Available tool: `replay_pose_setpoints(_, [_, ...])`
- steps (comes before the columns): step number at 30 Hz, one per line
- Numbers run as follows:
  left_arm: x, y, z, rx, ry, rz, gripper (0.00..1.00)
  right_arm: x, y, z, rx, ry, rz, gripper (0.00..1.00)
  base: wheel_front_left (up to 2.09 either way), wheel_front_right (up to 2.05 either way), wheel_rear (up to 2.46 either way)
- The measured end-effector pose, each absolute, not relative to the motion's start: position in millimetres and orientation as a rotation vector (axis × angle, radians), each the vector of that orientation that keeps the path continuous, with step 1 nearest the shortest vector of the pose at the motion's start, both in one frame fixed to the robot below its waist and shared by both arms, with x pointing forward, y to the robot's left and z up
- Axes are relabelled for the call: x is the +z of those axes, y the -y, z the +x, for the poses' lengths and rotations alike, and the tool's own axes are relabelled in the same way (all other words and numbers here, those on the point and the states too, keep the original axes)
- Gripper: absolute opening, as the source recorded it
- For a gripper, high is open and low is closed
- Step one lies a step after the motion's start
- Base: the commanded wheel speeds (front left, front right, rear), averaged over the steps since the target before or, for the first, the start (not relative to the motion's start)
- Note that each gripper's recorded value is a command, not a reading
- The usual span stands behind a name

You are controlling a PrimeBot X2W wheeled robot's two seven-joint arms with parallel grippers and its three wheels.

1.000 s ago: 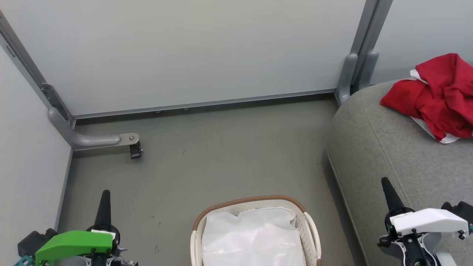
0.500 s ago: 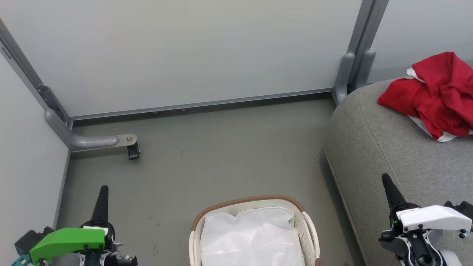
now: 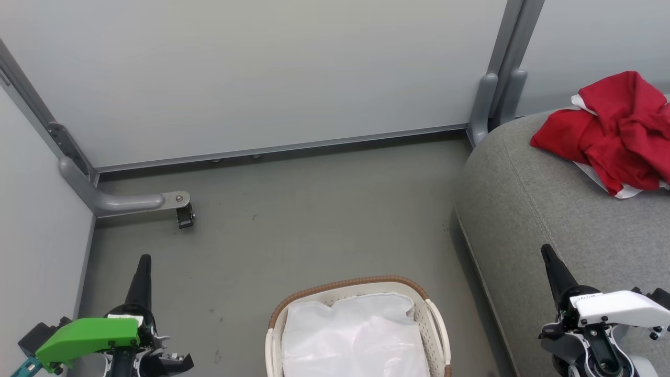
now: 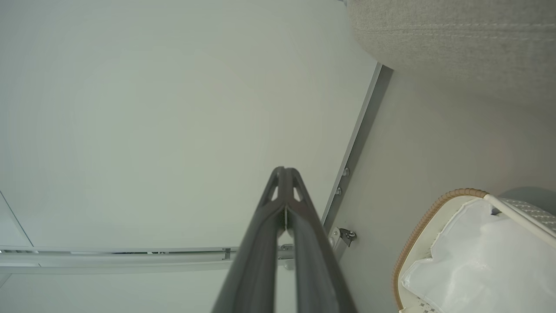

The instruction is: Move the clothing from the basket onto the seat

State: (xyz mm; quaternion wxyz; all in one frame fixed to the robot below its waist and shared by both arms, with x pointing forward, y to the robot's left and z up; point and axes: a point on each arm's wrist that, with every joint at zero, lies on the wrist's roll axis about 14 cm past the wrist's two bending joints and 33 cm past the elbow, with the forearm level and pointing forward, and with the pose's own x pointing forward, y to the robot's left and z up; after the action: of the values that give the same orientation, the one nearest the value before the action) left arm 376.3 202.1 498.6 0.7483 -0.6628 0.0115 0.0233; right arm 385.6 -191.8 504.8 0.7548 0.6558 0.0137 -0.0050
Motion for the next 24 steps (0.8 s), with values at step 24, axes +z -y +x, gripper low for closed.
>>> replay_pose_setpoints(24, [511.4, -199.5, 385.2, 0.002, -0.002, -1.576, 0.0, 511.7, 199.1, 385.2, 0.001, -0.001, 1.576, 0.0, 0.0, 0.0, 0.0])
